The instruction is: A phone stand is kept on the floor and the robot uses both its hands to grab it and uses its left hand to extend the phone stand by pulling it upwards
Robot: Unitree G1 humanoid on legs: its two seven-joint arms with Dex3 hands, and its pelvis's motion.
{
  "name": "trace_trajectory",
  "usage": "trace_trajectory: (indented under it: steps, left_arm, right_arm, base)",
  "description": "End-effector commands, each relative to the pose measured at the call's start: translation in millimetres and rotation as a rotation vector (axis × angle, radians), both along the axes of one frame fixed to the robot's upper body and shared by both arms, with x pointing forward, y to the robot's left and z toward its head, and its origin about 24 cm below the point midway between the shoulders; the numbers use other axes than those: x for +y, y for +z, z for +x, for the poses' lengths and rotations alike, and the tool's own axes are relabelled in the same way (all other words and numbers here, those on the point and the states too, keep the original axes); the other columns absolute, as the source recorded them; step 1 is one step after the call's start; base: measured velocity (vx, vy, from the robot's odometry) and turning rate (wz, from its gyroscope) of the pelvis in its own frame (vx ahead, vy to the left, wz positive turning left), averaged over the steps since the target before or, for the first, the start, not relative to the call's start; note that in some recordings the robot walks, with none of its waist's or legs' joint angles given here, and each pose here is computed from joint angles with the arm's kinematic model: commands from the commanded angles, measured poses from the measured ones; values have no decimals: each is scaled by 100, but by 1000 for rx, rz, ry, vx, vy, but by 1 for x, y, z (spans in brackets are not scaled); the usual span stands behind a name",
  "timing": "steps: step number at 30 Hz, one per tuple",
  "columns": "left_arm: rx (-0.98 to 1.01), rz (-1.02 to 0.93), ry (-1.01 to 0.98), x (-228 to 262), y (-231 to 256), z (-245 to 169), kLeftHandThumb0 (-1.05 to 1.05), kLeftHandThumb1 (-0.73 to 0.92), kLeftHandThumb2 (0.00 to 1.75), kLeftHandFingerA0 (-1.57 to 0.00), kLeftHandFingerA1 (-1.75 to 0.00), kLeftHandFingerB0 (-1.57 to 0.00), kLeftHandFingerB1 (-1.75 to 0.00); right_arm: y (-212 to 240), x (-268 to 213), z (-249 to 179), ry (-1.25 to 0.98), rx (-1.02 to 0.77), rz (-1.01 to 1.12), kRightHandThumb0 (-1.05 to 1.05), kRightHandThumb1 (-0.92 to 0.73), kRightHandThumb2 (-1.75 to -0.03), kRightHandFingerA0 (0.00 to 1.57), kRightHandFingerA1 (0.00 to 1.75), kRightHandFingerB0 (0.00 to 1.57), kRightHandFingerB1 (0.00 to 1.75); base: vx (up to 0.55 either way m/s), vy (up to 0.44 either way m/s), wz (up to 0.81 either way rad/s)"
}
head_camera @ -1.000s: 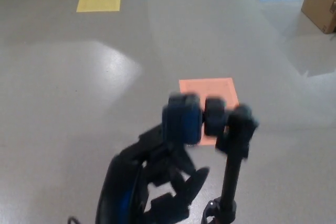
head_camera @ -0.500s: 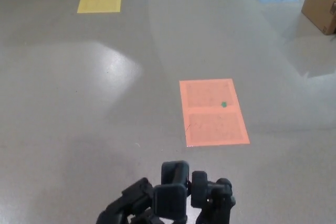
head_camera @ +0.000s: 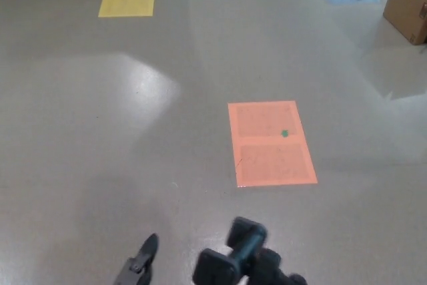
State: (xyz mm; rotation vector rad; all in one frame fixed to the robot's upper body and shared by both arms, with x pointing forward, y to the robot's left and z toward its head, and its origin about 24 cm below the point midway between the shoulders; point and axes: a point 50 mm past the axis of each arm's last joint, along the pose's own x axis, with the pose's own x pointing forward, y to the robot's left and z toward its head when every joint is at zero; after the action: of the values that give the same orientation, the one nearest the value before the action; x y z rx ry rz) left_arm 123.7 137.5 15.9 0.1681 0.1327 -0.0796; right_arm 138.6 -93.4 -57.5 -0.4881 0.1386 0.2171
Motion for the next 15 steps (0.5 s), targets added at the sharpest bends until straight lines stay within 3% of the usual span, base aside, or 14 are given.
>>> trace_trajectory:
  steps: [1, 4, 5, 7, 8, 9, 10, 11, 12, 15]
  left_arm:
    - [-105, 116, -19, 12, 4, -8, -93, 52, 94, 0, 0, 0, -6]
    - [-97, 122, -19, 16, 2, -10, -94, 53, 94, 0, 0, 0, -5]
    - [-97, 123, -18, 17, 2, -11, -93, 52, 94, 0, 0, 0, -6]
    - [-93, 125, -15, 20, 2, -13, -94, 52, 94, 0, 0, 0, -7]
    - [-88, 128, -16, 22, 1, -17, -94, 53, 94, 0, 0, 0, -6]
    - [-83, 135, -13, 23, 0, -18, -94, 53, 95, 0, 0, 0, -5]
    - [-83, 144, -10, 25, -1, -19, -96, 54, 95, 0, 0, 0, -3]
    - [-85, 152, -9, 27, -1, -20, -96, 54, 95, 0, 0, 0, -3]
    - [-82, 157, -8, 29, -2, -22, -96, 54, 95, 0, 0, 0, -2]
    - [-77, 192, 11, 47, -5, -30, -97, 56, 96, 0, 0, 0, -5]
  right_arm:
    - [-1, -19, -6, 51, 70, -73, -100, -74, -67, 0, 0, 0, 0]
    - [3, -25, -11, 61, 86, -116, -100, -79, -64, 0, 0, 0, 0]
    - [4, -27, -12, 63, 83, -116, -97, -61, -97, 0, 0, 0, 0]
    - [7, -30, -14, 75, 90, -104, -97, -62, -97, 0, 0, 0, 0]
    - [10, -33, -19, 85, 98, -89, -105, -80, -65, 0, 0, 0, 0]
    - [12, -36, -21, 98, 97, -100, -105, -81, -65, 0, 0, 0, 0]
    - [15, -39, -24, 106, 97, -108, -98, -65, -98, 0, 0, 0, 0]
    - [17, -41, -26, 111, 100, -112, -98, -65, -98, 0, 0, 0, 0]
    - [20, -45, -29, 113, 102, -125, -104, -79, -66, 0, 0, 0, 0]
    - [33, -63, -46, 138, 58, -156, -98, -74, -64, 0, 0, 0, 0]
  base:
    - [0, 0, 0]
    - [0, 0, 0]
    - [0, 0, 0]
    - [0, 0, 0]
    - [0, 0, 0]
    - [0, 0, 0]
    - [0, 0, 0]
    - [0, 0, 0]
    - [0, 0, 0]
    - [0, 0, 0]
